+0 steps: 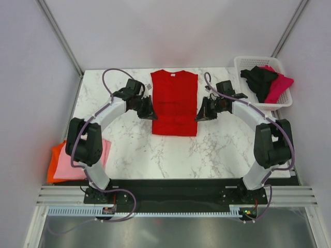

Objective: Fold and stack the t-shirts
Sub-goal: Fold the tshirt

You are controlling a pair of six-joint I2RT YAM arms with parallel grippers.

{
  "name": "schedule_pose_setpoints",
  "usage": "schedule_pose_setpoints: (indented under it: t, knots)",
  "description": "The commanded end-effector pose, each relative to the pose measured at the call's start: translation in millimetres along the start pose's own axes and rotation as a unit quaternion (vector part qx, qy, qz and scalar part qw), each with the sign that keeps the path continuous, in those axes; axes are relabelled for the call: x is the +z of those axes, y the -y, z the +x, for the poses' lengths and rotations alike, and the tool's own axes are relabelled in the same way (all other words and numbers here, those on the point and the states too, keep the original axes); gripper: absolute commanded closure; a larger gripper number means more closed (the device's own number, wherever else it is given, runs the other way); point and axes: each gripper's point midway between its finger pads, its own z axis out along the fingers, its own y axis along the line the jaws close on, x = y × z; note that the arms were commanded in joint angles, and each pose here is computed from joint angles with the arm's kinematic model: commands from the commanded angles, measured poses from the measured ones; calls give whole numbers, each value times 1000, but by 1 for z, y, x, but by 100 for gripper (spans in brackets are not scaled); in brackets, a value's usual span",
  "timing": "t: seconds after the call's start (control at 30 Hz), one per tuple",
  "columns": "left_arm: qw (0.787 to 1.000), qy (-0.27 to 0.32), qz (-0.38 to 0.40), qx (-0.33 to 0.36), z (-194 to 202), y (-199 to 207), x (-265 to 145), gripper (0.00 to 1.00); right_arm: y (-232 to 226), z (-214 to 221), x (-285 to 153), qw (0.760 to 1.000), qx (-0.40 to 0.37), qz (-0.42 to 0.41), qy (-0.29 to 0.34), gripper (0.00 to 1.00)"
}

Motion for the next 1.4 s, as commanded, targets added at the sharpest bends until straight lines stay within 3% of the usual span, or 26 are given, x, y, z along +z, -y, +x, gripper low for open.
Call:
schedule_pose_setpoints:
  t: [0.0,0.17,0.43,0.47,0.5,0.53,0.57,0.6,0.63,0.77,0.87,1.07,1.2,1.37]
  knots:
    - [998,40,-14,36,-41,-8,3,98,5,-42,9,998,-45,12,37,100]
    - [997,53,-27,40,-71,-22,14,98,17,-73,30,997,-63,24,42,100]
    - [998,39,-29,41,-82,-37,42,97,34,-99,55,995,-80,38,45,99]
    - [998,42,-28,44,-86,-36,43,80,35,-101,57,995,-83,40,47,94]
    - [997,45,-37,44,-88,-40,44,70,40,-104,59,994,-84,52,50,86]
    - [997,46,-43,46,-89,-42,46,62,41,-108,57,993,-86,59,56,67]
    - [996,52,-47,49,-93,-42,43,49,41,-109,56,993,-86,63,60,61]
    - [995,56,-59,51,-94,-45,40,44,37,-113,48,991,-92,66,69,52]
    - [994,67,-62,60,-99,-41,30,39,38,-112,44,991,-90,71,73,49]
    - [990,82,-97,63,-89,-44,0,29,36,-96,21,993,-63,69,77,46]
    - [993,62,-89,49,-55,-43,-14,28,36,-61,15,997,-39,50,43,45]
    - [999,-38,13,-3,25,-32,-4,30,45,19,27,998,42,13,-36,45]
    - [994,-69,66,-47,38,-25,3,28,45,36,37,995,86,-16,-45,44]
    - [992,-88,63,-66,41,-34,18,28,48,42,44,991,119,-17,-53,44]
